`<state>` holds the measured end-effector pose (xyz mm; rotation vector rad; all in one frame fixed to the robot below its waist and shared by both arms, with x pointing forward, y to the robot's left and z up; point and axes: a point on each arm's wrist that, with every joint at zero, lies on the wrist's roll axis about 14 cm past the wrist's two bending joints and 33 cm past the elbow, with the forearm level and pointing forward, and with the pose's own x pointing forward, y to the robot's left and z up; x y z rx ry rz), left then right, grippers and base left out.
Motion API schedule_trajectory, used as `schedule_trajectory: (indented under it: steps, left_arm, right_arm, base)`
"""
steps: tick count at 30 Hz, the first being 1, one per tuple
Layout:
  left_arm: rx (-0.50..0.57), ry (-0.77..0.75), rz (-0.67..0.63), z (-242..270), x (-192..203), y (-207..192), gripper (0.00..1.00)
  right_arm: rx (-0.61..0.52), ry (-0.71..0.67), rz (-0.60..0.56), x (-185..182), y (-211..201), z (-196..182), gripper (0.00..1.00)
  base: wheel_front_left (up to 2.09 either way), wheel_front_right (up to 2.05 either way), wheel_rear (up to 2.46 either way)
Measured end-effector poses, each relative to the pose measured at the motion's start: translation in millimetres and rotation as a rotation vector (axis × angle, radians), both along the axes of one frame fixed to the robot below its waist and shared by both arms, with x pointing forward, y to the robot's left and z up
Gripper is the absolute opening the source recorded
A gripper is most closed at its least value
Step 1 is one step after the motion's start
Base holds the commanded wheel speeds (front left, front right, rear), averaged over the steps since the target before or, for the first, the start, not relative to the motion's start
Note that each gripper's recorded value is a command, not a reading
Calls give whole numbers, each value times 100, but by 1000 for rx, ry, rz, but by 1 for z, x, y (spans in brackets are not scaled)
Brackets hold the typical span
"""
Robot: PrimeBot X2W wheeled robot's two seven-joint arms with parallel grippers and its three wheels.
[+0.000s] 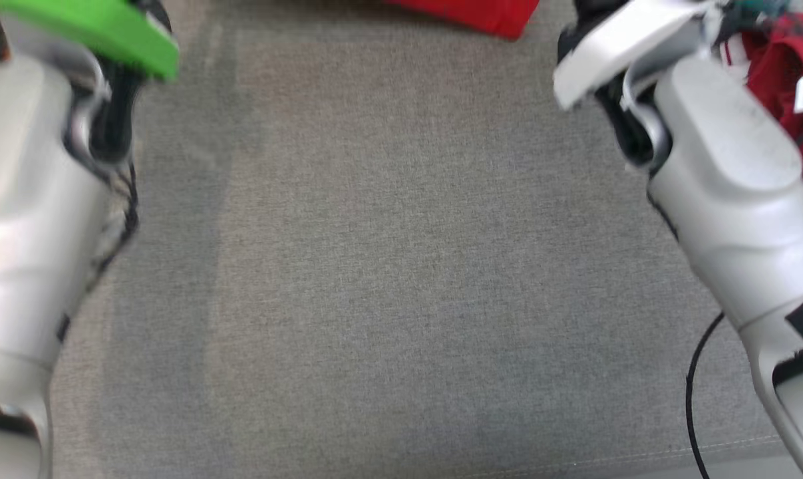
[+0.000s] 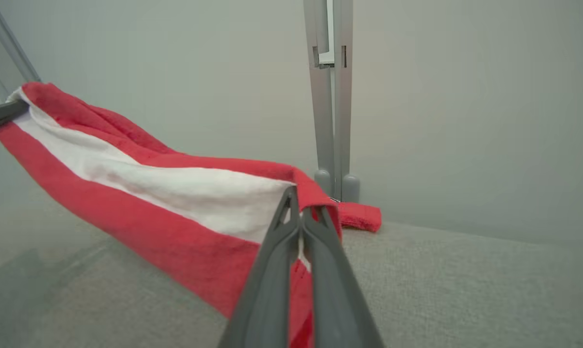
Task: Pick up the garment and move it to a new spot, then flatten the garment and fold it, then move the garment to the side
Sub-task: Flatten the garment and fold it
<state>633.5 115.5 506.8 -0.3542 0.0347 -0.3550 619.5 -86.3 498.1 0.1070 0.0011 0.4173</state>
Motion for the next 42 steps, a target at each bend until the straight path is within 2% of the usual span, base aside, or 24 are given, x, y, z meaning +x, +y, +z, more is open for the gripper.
schedule_trajectory:
  steps: [8, 17, 29, 42]
  left_arm:
    - [113, 107, -51, -44, -82, 7, 0]
    - [225, 101, -130, -45, -144, 6, 0]
    - [229, 78, -165, -34, -201, 1, 0]
    - [264, 128, -275, -49, -266, -7, 0]
  right_arm:
    - [-62, 157, 79, -59, 3, -33, 0]
    - [-121, 274, 124, -106, -15, -36, 0]
    - [-167, 396, 195, -166, -30, -25, 0]
    - [-232, 613, 268, -235, -54, -30, 0]
  base:
    - [0, 0, 0]
    - [0, 0, 0]
    - [0, 0, 0]
    - [0, 0, 0]
